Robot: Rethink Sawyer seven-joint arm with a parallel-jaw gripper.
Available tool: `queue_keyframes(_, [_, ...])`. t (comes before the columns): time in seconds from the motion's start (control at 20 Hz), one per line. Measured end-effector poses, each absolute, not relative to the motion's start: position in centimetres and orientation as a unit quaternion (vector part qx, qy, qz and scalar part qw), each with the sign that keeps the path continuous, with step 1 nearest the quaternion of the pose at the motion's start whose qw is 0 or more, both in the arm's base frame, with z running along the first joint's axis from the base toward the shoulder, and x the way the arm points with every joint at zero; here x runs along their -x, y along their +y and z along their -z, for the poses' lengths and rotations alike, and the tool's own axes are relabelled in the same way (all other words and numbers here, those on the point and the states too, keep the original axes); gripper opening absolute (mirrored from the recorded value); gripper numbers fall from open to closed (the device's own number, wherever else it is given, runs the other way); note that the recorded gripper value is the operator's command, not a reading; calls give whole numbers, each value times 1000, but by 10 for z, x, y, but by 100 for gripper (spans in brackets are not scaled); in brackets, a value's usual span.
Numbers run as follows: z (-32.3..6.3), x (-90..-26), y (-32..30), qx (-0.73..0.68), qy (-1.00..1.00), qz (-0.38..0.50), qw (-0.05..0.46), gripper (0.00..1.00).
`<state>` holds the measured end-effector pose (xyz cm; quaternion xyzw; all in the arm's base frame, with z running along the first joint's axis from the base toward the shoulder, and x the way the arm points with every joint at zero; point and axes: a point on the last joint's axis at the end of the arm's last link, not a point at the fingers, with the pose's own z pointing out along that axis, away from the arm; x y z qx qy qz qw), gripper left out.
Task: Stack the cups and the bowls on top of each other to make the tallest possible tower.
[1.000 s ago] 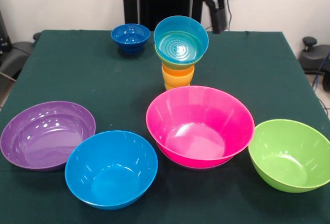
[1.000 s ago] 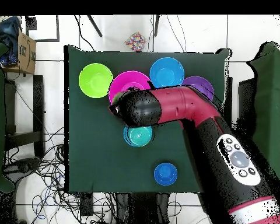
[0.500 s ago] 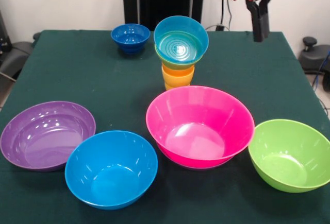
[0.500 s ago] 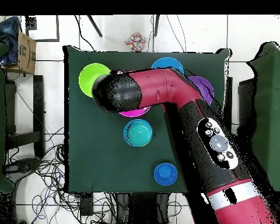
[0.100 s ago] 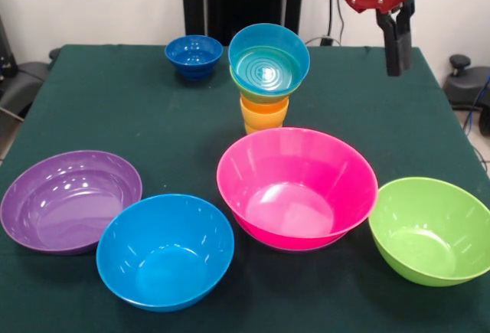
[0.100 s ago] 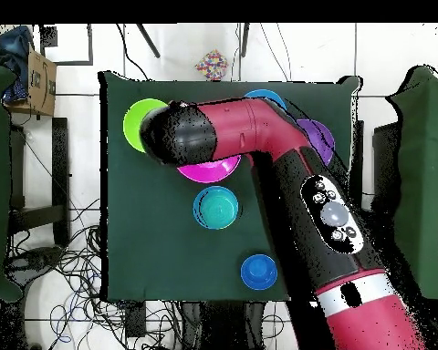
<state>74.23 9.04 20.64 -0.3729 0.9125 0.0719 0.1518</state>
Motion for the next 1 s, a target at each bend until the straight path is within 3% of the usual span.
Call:
queue_keyframes(0.05, [-206,-744,88,371,913,-71,153,100])
queue_keyframes(1.0, [-179,-775,81,343,913,-51,215,100])
